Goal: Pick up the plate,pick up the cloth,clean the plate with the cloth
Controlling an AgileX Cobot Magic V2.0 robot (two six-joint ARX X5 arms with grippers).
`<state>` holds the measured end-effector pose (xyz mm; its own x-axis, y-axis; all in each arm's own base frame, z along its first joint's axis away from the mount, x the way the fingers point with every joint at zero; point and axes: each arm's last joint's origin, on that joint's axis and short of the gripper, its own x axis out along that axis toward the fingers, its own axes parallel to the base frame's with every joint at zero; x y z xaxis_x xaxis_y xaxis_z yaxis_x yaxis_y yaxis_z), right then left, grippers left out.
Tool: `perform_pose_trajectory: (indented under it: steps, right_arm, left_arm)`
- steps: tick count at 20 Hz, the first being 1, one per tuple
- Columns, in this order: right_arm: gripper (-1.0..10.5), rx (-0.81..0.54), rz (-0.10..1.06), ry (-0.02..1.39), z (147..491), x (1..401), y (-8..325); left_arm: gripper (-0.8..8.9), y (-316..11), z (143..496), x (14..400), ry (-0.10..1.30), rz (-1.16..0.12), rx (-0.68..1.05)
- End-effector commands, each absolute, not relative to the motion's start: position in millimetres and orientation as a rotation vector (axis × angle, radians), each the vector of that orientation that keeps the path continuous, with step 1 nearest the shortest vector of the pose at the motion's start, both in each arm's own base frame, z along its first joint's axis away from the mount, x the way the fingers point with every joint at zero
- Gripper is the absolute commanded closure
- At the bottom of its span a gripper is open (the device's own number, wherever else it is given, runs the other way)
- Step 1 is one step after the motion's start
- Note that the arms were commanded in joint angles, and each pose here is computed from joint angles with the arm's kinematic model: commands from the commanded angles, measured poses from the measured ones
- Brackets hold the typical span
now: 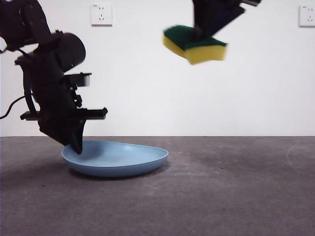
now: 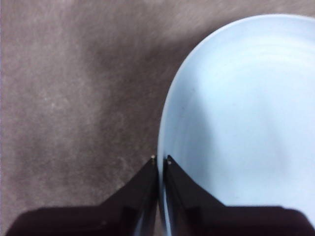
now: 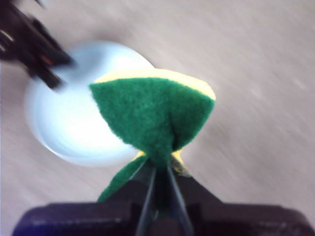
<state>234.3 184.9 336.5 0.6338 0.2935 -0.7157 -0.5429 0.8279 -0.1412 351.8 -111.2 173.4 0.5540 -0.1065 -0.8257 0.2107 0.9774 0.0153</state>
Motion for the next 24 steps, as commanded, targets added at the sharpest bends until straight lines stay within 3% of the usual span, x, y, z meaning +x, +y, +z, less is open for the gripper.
perform_pose_trajectory:
  steps: [1, 2, 3, 6, 10, 13, 16, 20, 22, 24]
  right_arm:
    - [9.6, -0.39, 0.428, 0.786, 329.5, 234.2, 180.8]
    - [9.6, -0.393, 0.407, 0.789, 329.3, 235.6, 178.5]
    - [9.6, -0.385, 0.392, 0.787, 329.6, 238.4, 175.3]
    - [9.6, -0.311, 0.345, 0.749, 330.8, 252.5, 167.8]
    - [9.6, -0.196, 0.329, 0.725, 316.9, 285.8, 163.7]
    - [9.6, -0.116, 0.4, 0.841, 280.3, 312.9, 168.6]
    - [9.6, -0.145, 0.37, 0.983, 230.5, 332.9, 177.3]
    - [9.6, -0.175, 0.34, 1.141, 179.5, 343.2, 183.2]
    - [9.1, -0.171, 0.358, 1.189, 173.0, 341.5, 183.3]
    - [7.4, -0.173, 0.357, 1.198, 173.3, 340.6, 182.8]
  left_arm:
    - [6.1, -106.9, 162.5, 353.3, 0.999, -0.14, 0.172]
    - [4.75, -107.2, 163.0, 353.7, 0.992, -0.142, 0.17]
    - [4.08, -107.4, 163.7, 353.7, 0.99, -0.143, 0.169]
    - [4.04, -107.4, 172.1, 350.3, 0.982, -0.144, 0.166]
    - [4.04, -107.6, 224.0, 332.3, 0.855, -0.168, 0.142]
    - [4.04, -106.9, 276.1, 304.5, 0.712, -0.206, 0.115]
    - [4.05, -103.0, 317.8, 266.6, 0.628, -0.276, 0.087]
    - [4.05, -94.5, 348.4, 224.5, 0.574, -0.308, 0.084]
    - [4.05, -90.0, 354.0, 214.2, 0.569, -0.308, 0.083]
    - [4.05, -88.7, 354.2, 211.3, 0.58, -0.305, 0.086]
